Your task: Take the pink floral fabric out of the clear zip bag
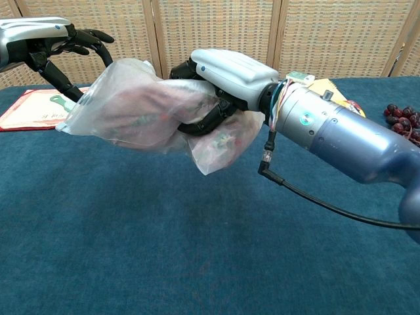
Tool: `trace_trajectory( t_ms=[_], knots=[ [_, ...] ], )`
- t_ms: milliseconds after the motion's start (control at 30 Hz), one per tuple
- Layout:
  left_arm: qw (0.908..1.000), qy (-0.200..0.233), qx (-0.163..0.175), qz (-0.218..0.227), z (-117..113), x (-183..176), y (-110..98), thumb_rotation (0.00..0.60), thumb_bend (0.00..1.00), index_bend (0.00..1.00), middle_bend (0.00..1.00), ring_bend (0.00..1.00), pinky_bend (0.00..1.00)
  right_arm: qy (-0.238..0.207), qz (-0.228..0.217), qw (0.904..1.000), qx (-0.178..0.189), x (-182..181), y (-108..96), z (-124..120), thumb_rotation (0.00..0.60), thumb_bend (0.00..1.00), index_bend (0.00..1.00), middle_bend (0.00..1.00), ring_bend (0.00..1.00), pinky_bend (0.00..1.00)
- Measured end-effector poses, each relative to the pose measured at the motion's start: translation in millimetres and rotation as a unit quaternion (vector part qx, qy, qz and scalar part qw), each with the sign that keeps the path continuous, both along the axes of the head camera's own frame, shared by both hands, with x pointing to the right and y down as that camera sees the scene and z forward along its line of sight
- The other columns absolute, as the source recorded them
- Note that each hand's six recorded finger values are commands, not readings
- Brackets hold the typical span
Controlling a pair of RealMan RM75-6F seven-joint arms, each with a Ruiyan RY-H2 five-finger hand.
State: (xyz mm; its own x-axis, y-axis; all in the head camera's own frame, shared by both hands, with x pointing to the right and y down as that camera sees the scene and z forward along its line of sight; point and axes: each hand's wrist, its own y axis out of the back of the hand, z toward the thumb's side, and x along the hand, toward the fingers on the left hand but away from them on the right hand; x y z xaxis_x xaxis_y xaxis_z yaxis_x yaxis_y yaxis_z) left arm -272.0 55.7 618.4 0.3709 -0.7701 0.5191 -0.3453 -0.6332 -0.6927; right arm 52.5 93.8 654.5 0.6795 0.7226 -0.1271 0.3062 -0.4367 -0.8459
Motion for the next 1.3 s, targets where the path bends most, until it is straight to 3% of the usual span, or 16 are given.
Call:
trace_trajectory(
  t_ms=[833,933,1167,1300],
  knots=[
    [0.9991,0.012,-0.024,0.034,11.2,45.1,14.0,0.600,0.13,0.41,0.00,0.00,0.00,-0.013,0.012,0.9998,-0.008,1.4,1.4,-9.1,0.600,0.90,0.57,0.67,0.63,0.76],
    [0.9990,0.012,-0.026,0.035,13.0,48.0,14.8,0.600,0.31,0.42,0.00,0.00,0.00,-0.015,0.013,0.9998,-0.010,1.7,1.7,-10.1,0.600,0.90,0.57,0.67,0.63,0.76],
    [0.9983,0.021,-0.035,0.041,16.3,56.9,14.6,0.600,0.71,0.56,0.00,0.00,0.00,-0.017,0.011,0.9998,-0.008,2.8,4.3,-12.6,0.600,0.90,0.57,0.67,0.63,0.76],
    [0.9981,0.018,-0.033,0.050,18.2,58.6,14.7,0.600,0.77,0.58,0.00,0.00,0.00,-0.016,0.011,0.9998,-0.009,5.3,5.0,-12.1,0.600,0.90,0.57,0.67,0.63,0.76]
  ],
)
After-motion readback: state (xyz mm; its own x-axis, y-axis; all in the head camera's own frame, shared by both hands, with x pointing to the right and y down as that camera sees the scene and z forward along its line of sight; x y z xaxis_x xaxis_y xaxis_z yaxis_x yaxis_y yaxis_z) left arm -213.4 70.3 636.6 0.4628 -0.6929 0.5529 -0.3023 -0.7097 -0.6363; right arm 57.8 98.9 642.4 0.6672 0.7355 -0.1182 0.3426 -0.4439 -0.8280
